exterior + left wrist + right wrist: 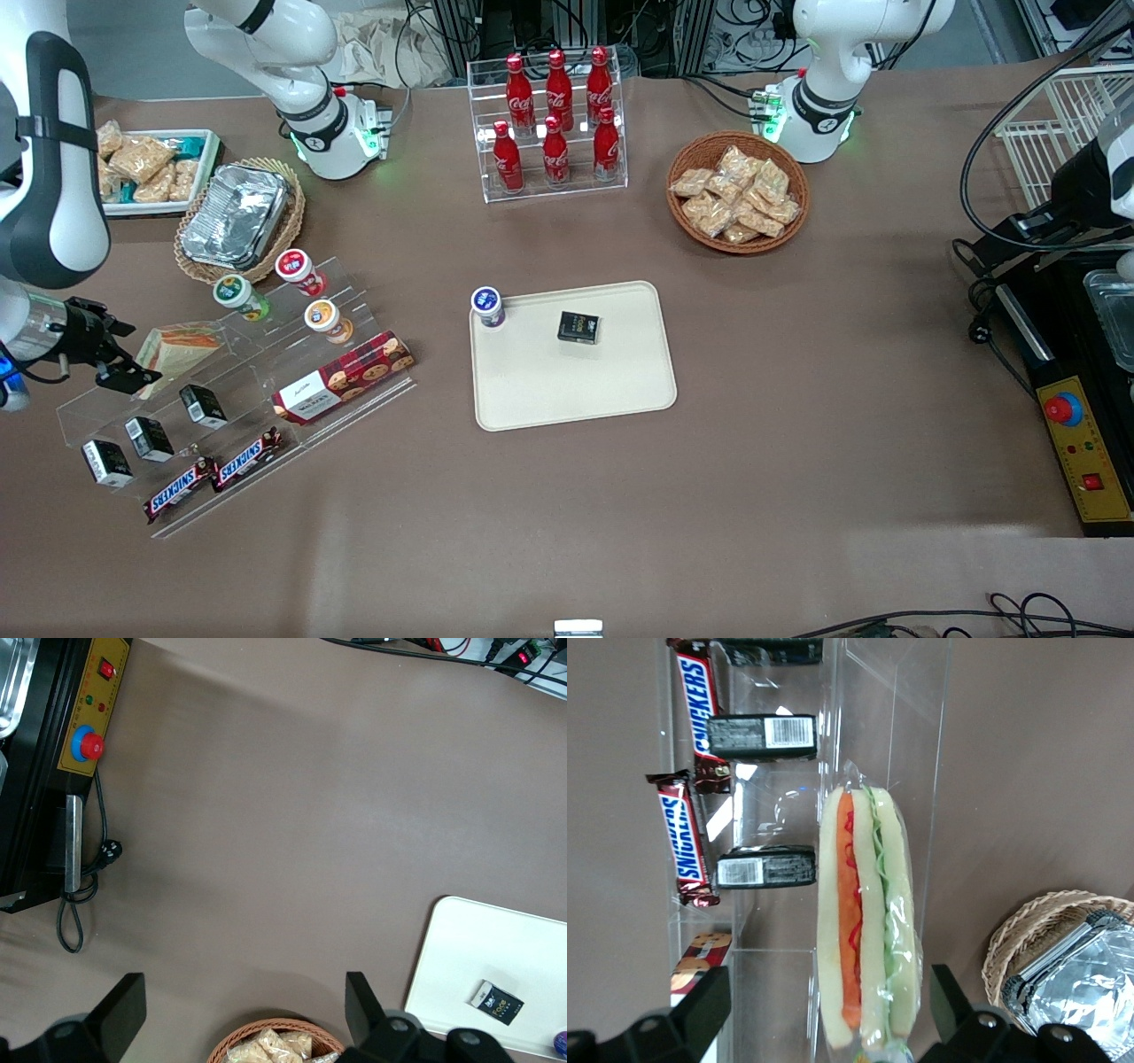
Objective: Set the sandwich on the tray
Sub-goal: 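Lower the right gripper onto the sandwich and close on it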
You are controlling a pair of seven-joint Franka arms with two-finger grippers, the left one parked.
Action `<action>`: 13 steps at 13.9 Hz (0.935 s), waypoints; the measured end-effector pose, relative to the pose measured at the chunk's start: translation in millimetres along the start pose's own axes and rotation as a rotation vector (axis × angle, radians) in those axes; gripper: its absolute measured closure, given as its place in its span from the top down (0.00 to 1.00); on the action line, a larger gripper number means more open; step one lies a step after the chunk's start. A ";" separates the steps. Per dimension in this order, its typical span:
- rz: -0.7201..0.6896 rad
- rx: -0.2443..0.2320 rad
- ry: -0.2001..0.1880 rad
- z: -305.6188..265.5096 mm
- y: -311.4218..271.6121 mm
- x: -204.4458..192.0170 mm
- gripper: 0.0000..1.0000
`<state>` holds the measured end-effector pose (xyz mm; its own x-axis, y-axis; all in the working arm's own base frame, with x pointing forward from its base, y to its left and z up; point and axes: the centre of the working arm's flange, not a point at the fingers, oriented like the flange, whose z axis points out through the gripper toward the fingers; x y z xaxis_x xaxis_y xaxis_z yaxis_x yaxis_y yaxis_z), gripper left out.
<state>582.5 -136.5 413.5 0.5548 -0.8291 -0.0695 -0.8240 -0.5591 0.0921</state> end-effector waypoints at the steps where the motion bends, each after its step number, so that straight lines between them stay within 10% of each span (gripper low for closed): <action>1: 0.012 -0.008 -0.007 6.0 -1.2 0.9 1.00; 6: 0.036 -0.024 -0.023 14.9 -2.9 0.6 0.97; 13: 0.037 -0.054 -0.062 -5.2 8.9 -12.3 0.57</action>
<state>568.9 -131.4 420.3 0.5149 -0.8479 -0.1263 -0.8352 -0.5294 0.1491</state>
